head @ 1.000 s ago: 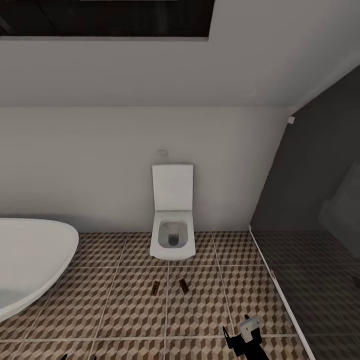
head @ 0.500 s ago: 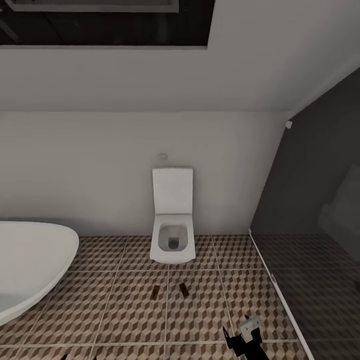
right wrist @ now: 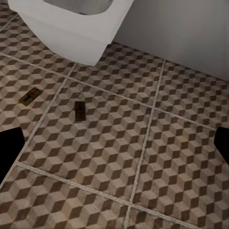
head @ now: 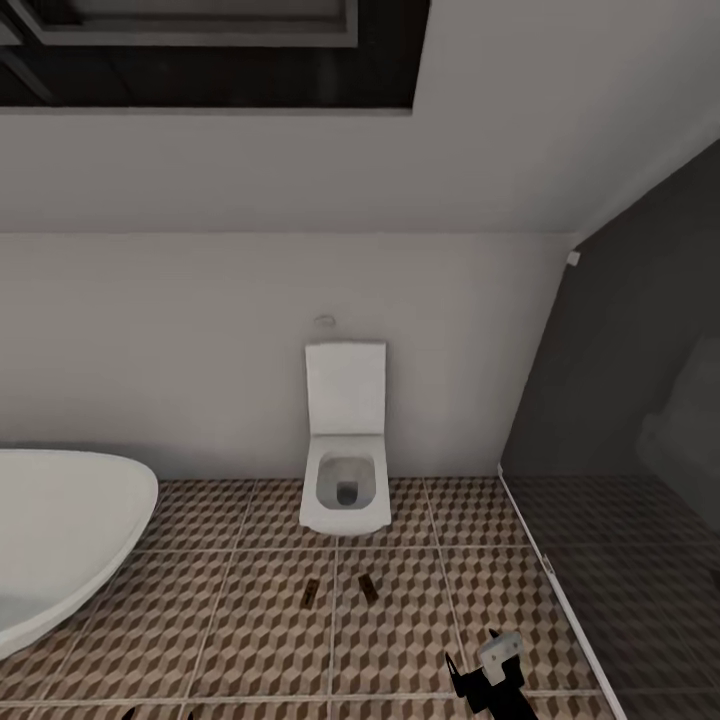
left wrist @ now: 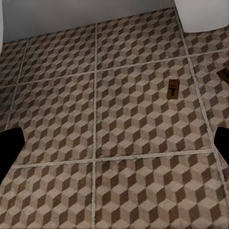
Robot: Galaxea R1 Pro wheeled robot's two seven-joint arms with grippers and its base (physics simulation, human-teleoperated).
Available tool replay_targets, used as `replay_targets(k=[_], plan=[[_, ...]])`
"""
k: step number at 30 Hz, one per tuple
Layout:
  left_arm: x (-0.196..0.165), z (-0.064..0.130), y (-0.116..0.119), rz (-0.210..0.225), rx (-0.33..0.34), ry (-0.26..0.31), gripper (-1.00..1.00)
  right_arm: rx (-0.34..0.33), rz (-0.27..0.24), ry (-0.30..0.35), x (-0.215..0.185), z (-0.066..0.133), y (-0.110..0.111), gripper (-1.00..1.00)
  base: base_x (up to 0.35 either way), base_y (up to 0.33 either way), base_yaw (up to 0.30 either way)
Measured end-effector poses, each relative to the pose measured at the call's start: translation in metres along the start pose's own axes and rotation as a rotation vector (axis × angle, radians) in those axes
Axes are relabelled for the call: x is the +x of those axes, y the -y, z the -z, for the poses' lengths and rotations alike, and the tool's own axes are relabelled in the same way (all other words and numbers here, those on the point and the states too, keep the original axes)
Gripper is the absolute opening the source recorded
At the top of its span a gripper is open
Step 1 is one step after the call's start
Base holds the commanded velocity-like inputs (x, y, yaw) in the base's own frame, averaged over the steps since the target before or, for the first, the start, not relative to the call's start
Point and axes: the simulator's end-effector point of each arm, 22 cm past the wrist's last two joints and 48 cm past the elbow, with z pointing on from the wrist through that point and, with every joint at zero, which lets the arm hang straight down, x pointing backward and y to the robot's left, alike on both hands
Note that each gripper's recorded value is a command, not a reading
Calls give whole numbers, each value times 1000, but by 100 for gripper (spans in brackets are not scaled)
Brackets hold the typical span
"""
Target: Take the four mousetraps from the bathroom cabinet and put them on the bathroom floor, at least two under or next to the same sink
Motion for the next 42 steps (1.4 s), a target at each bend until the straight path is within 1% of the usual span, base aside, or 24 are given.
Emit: replay_targets(k=[42], plan=[[-29,-1,-5,8,-12,64,100,21,12,64,-32,2,10,100,0,0,0]])
